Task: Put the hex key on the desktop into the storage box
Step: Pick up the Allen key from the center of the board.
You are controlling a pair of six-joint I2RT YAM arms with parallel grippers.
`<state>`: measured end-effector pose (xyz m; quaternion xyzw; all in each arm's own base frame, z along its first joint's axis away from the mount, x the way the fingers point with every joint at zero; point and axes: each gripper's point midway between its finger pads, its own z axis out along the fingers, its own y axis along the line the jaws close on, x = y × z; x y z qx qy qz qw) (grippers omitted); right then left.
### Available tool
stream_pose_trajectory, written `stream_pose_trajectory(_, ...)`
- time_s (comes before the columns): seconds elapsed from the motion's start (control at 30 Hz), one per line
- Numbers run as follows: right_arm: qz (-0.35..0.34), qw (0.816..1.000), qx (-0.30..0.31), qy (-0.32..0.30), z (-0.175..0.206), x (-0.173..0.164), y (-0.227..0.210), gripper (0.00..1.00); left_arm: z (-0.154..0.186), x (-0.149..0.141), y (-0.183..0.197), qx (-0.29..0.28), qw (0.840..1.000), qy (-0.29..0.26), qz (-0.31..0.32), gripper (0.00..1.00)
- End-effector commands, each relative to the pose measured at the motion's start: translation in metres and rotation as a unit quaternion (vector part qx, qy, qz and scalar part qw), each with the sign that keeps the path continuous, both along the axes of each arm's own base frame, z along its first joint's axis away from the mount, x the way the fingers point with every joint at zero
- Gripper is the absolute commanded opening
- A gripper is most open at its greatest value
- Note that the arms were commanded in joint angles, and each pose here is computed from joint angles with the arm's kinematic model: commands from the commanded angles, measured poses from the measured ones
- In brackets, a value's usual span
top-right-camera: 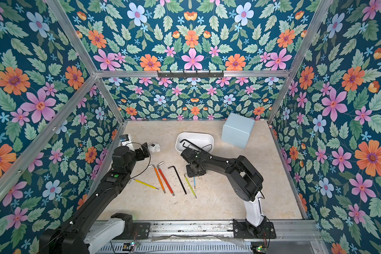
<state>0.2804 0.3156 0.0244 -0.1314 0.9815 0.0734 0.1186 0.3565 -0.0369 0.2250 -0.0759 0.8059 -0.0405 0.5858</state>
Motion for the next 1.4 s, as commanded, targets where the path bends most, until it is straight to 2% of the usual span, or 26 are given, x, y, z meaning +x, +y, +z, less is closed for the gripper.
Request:
stream_pose_trajectory(0.0, -0.001, 1.000, -0.012, 0.004, -0.004, -0.001, -0.001, 0.45, 0.004, 0.000, 0.001, -0.002, 1.000, -0.006, 0.004, 0.99)
stream_pose_trajectory(0.2, 0.000, 1.000, -0.020, 0.012, -0.011, -0.005, -0.001, 0.40, 0.005, 0.000, 0.002, -0.001, 1.000, -0.008, 0.005, 0.99)
stream_pose_trajectory(0.3, 0.000, 1.000, -0.026, 0.017, -0.014, -0.007, -0.003, 0.34, 0.005, 0.001, 0.002, -0.001, 1.000, -0.007, 0.005, 1.00)
stream_pose_trajectory(0.67, 0.013, 0.998, -0.059, 0.033, -0.030, -0.019, -0.006, 0.00, 0.006, 0.000, 0.002, 0.000, 1.000, -0.009, 0.006, 0.99)
stream_pose_trajectory(0.9, 0.029, 0.997, -0.072, 0.022, -0.026, -0.017, -0.009, 0.00, 0.007, -0.001, 0.002, -0.002, 1.000, -0.010, 0.006, 0.99)
stream_pose_trajectory(1.37, 0.124, 0.992, -0.004, -0.034, 0.036, -0.008, 0.016, 0.00, 0.011, -0.003, 0.003, -0.003, 1.000, -0.016, 0.007, 0.99)
